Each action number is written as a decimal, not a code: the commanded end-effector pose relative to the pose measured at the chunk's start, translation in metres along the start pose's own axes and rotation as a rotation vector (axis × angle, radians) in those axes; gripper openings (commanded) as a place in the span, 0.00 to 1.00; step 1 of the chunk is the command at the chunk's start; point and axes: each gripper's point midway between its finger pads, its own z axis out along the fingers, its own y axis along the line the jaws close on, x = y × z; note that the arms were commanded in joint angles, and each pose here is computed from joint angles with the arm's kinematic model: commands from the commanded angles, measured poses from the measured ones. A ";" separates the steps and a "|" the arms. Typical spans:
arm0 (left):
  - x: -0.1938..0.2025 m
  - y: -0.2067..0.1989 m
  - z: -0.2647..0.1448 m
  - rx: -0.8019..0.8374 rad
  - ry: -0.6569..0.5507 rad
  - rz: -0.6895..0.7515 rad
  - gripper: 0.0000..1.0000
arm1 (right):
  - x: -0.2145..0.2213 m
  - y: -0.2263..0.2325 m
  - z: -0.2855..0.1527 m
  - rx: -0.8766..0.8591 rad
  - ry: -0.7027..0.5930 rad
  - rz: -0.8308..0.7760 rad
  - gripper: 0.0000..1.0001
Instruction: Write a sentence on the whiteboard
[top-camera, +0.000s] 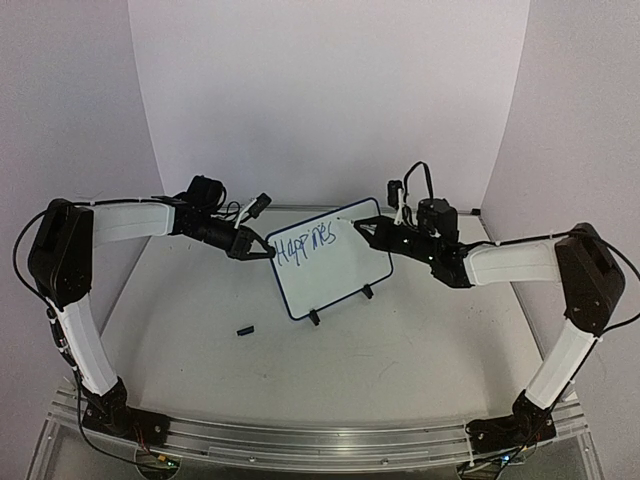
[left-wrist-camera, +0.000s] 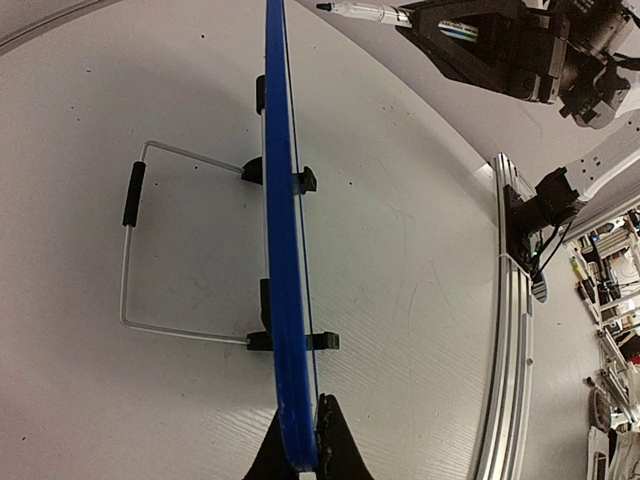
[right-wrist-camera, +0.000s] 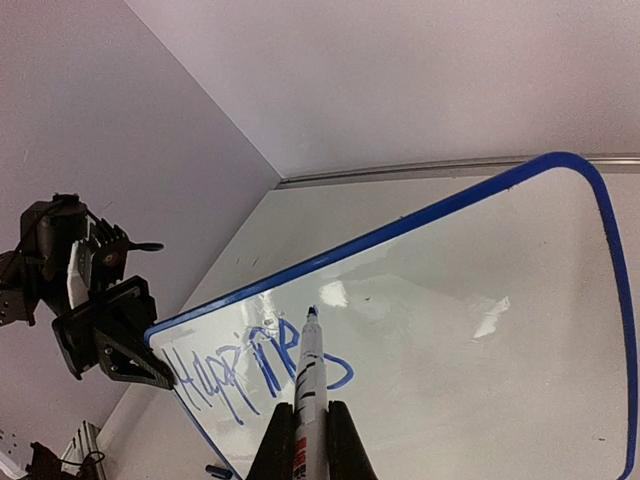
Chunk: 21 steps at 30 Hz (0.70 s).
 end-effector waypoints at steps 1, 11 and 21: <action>0.010 -0.001 0.006 -0.037 0.056 0.027 0.00 | -0.022 0.002 0.008 -0.001 -0.061 -0.015 0.00; 0.010 0.000 0.006 -0.038 0.057 0.028 0.00 | -0.020 -0.005 0.016 0.008 -0.051 -0.012 0.00; 0.011 0.000 0.006 -0.041 0.059 0.028 0.00 | -0.009 -0.012 0.020 0.017 -0.018 -0.011 0.00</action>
